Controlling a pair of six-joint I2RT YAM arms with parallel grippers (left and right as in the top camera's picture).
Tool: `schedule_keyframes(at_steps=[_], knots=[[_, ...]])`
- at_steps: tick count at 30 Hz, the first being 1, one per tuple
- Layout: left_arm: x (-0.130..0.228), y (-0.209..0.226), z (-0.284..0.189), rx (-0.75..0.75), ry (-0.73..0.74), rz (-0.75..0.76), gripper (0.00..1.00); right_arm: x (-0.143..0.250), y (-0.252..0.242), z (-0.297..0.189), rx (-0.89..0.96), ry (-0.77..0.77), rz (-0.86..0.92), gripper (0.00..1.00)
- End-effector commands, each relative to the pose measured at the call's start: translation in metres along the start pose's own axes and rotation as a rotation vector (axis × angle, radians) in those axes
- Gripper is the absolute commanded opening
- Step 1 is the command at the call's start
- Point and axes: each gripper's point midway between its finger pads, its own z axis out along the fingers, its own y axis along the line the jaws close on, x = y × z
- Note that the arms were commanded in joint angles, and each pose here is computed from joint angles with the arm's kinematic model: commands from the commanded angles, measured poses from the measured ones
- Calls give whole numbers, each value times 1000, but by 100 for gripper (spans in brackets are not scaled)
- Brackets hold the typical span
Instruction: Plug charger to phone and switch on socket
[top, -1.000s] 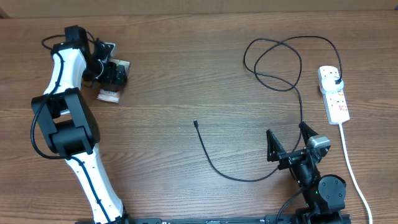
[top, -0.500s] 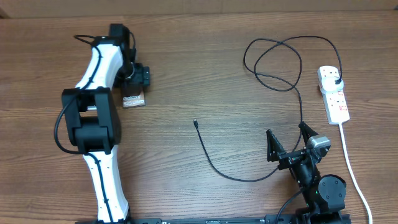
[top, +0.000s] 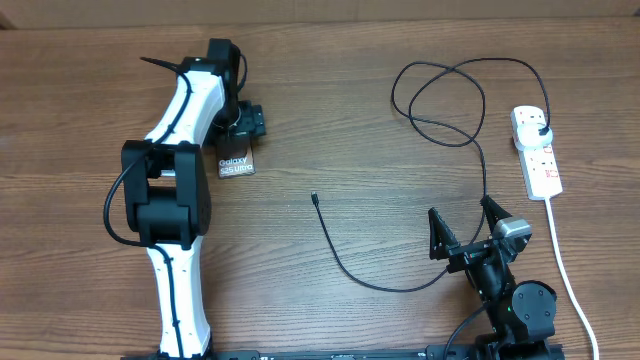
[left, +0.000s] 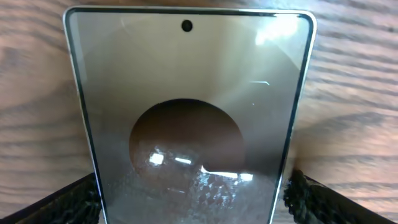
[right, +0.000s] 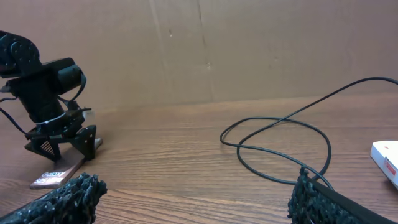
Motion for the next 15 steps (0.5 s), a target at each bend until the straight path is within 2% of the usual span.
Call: schedule_keyframes(at_steps=[1, 15], knots=[[52, 10, 59, -113, 197, -49, 100, 2, -2, 0, 10, -3, 3, 100], [50, -11, 60, 27, 212, -100, 99, 2, -2, 0, 10, -3, 3, 100]])
